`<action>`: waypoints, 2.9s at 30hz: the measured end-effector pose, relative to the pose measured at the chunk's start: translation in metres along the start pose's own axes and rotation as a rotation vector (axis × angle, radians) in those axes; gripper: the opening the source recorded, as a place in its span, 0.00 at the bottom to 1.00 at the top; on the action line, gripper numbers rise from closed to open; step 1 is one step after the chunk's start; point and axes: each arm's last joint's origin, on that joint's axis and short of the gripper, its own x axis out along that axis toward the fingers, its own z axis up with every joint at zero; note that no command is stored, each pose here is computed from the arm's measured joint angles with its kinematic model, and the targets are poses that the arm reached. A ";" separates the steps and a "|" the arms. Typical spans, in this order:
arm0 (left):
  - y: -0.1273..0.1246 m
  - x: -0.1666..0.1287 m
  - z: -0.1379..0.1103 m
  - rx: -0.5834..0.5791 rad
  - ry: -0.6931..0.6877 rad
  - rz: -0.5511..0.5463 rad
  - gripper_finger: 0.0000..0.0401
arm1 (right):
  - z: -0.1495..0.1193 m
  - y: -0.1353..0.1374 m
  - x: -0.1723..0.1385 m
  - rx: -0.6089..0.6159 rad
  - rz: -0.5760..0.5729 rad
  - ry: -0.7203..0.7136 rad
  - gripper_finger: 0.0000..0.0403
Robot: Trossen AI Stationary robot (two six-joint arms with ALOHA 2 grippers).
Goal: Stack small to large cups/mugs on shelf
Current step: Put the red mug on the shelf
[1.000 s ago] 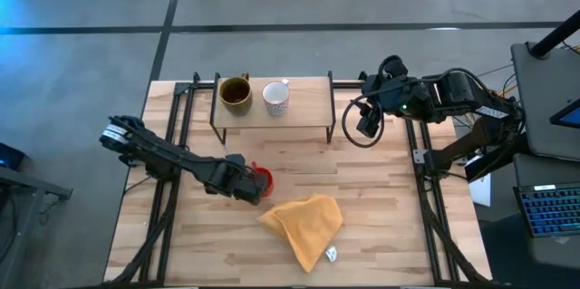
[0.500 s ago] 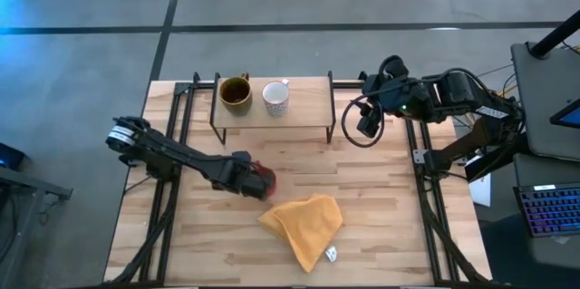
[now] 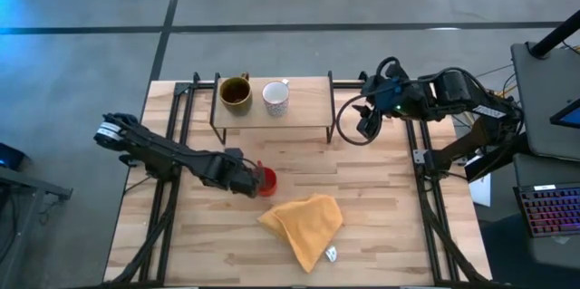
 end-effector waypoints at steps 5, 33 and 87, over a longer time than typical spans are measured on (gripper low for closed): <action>-0.003 0.006 -0.005 0.014 -0.007 0.011 0.27 | 0.000 0.000 0.000 0.006 -0.002 -0.003 0.48; -0.037 0.049 0.017 0.143 -0.030 -0.145 0.27 | -0.010 -0.003 0.000 0.095 -0.021 0.098 0.48; 0.123 -0.044 0.010 0.397 -0.124 -0.375 0.27 | -0.075 0.191 0.225 0.651 -0.170 0.621 0.53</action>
